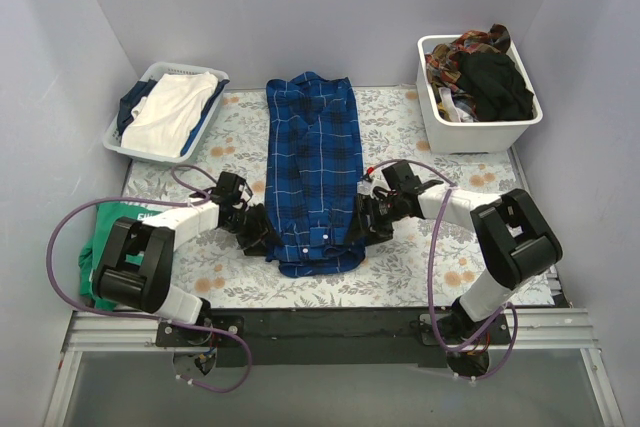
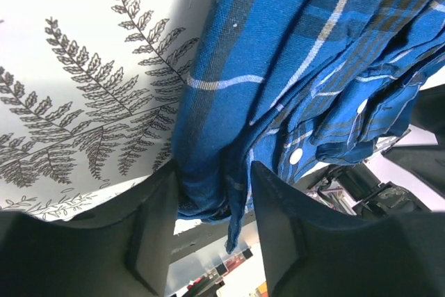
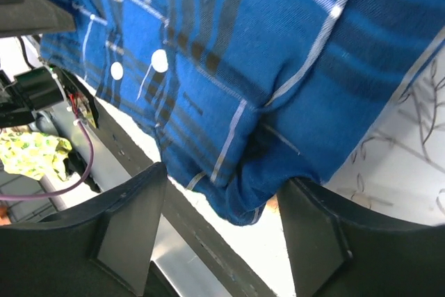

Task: Fold and stack the long sleeve shirts
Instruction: Fold the shirt

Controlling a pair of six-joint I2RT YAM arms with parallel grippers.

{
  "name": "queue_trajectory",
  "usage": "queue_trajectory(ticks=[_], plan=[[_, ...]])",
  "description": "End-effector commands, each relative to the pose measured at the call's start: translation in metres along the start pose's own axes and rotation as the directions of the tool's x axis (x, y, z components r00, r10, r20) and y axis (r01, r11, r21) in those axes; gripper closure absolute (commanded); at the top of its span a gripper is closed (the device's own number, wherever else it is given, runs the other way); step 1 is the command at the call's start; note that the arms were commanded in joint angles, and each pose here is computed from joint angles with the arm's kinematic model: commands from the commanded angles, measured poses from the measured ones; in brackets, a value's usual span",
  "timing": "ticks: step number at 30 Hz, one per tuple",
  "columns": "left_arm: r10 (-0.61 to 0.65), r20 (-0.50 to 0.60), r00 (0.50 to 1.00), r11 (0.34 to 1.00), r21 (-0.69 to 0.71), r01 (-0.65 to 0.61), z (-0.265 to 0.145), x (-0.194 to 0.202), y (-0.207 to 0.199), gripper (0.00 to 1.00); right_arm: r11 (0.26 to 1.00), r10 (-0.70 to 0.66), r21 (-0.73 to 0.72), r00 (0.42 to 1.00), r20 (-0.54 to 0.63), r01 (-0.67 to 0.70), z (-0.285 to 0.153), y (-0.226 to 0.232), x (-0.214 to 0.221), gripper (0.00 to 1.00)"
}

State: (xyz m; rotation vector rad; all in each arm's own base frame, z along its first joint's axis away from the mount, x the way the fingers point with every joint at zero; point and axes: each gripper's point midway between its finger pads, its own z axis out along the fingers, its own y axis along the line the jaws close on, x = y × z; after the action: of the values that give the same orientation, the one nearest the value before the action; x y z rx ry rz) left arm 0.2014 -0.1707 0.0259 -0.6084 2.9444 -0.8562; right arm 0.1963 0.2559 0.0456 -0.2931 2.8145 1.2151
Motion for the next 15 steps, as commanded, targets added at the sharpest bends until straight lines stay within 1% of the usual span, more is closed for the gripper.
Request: queue_trajectory(ticks=[1,3,4,6,7,8,9,10,12,14,15], plan=[[0.018,-0.005,1.0,0.998,-0.054,-0.018,0.008,0.001,0.013,0.61,1.0,0.004,-0.01,1.0,0.002,-0.004,0.004,0.002,-0.009,0.32],[0.016,-0.011,1.0,0.998,-0.057,-0.017,0.01,0.001,0.014,0.65,1.0,0.018,0.01,1.0,-0.014,-0.018,0.004,-0.004,-0.003,0.37],[0.02,-0.015,1.0,0.998,-0.056,-0.02,0.01,0.002,0.014,0.77,1.0,0.014,0.019,1.0,-0.015,-0.014,0.004,-0.006,-0.003,0.46],[0.027,-0.022,0.999,0.998,-0.055,-0.028,0.011,0.002,0.013,0.88,0.999,0.019,0.03,0.999,-0.026,-0.018,0.004,-0.009,0.002,0.59],[0.029,-0.024,0.999,0.998,-0.054,-0.031,0.011,0.003,0.014,0.93,0.999,0.019,0.03,0.999,-0.026,-0.018,0.003,-0.008,0.003,0.7],[0.031,-0.022,0.999,0.998,-0.055,-0.032,0.01,0.002,0.014,1.0,0.999,0.018,0.034,0.999,-0.028,-0.018,0.002,-0.009,0.005,0.74],[0.037,-0.02,0.999,0.998,-0.055,-0.038,0.009,0.002,0.012,1.0,0.999,0.018,0.038,0.999,-0.027,-0.017,0.0,-0.009,0.007,0.79],[0.037,-0.019,0.999,0.998,-0.054,-0.038,0.007,0.001,0.011,1.0,0.999,0.018,0.045,0.999,-0.03,-0.017,-0.001,-0.01,0.009,0.87],[0.048,-0.008,0.999,0.998,-0.042,-0.048,0.003,0.001,0.007,1.0,0.999,0.002,0.046,1.0,-0.027,-0.001,-0.005,-0.008,0.01,0.97],[0.053,-0.006,0.999,0.998,-0.03,-0.054,-0.003,0.002,0.002,1.0,0.999,-0.006,0.039,0.999,-0.033,0.007,-0.009,-0.005,0.014,0.99],[0.056,-0.004,0.998,0.998,-0.024,-0.056,-0.007,0.003,0.001,1.0,0.999,-0.033,0.025,0.999,-0.022,0.033,-0.014,0.001,0.013,0.99]])
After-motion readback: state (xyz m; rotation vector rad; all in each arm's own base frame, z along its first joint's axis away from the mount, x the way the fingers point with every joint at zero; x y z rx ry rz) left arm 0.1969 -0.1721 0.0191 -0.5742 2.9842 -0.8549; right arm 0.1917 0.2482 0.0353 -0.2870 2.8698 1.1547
